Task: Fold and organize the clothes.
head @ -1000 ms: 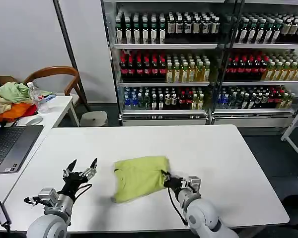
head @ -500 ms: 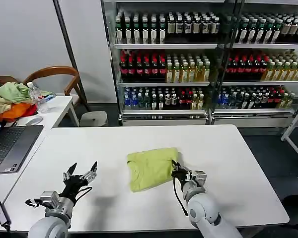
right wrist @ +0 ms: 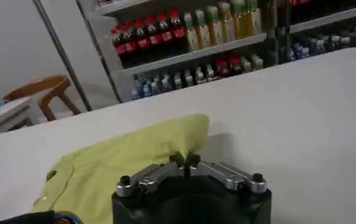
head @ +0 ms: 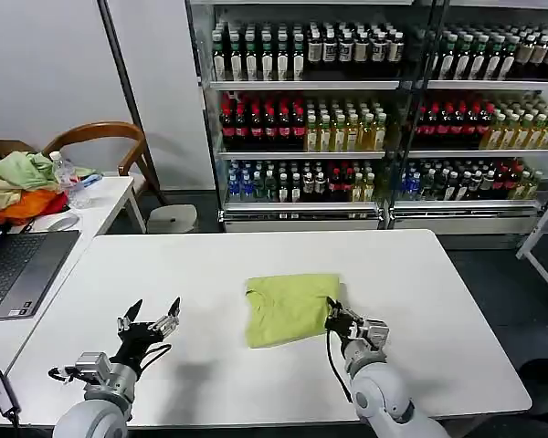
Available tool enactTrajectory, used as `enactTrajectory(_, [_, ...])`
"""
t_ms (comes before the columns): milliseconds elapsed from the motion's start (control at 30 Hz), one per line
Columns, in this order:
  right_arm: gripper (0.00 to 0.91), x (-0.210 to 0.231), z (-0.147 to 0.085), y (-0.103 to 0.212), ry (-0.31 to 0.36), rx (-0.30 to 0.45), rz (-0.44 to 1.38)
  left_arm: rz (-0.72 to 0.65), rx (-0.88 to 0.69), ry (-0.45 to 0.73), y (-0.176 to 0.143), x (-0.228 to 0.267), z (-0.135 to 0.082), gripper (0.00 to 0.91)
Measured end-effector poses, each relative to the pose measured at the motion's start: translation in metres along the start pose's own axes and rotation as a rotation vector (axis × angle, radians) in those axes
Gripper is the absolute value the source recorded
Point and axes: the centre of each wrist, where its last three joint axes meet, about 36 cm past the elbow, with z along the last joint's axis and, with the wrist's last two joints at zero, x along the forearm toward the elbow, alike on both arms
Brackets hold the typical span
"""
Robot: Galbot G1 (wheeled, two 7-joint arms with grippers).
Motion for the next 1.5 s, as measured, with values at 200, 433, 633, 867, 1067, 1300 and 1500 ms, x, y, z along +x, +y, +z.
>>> enactTrajectory(200, [0.907,0.004,0.0,0.0,0.005,0.011,-0.009,-0.003,-0.005,-0.001,-0.001,0.001,0.001,0.907])
enactTrajectory(433, [0.907,0.011,-0.005,-0.007,0.018,0.038,-0.016,-0.001,-0.015,-0.006,-0.003,0.001,-0.001,0.907])
enactTrajectory(633, [0.907,0.023,-0.015,-0.018,0.031,0.078,-0.02,0.005,-0.026,-0.004,-0.005,0.001,0.0,0.907])
enactTrajectory(867, [0.907,0.037,-0.039,-0.03,-0.039,0.158,-0.021,0.014,-0.035,-0.007,-0.008,0.0,0.0,0.907])
enactTrajectory(1067, [0.907,0.038,-0.054,-0.038,-0.15,0.239,-0.009,0.03,-0.048,-0.024,-0.01,0.002,-0.001,0.907])
enactTrajectory(1300, [0.907,0.034,-0.064,-0.05,-0.258,0.325,0.017,0.034,-0.138,-0.096,-0.005,-0.002,-0.008,0.907])
enactTrajectory(1500, [0.907,0.03,-0.064,-0.066,-0.312,0.39,0.045,0.01,-0.255,-0.175,0.001,-0.008,-0.015,0.907])
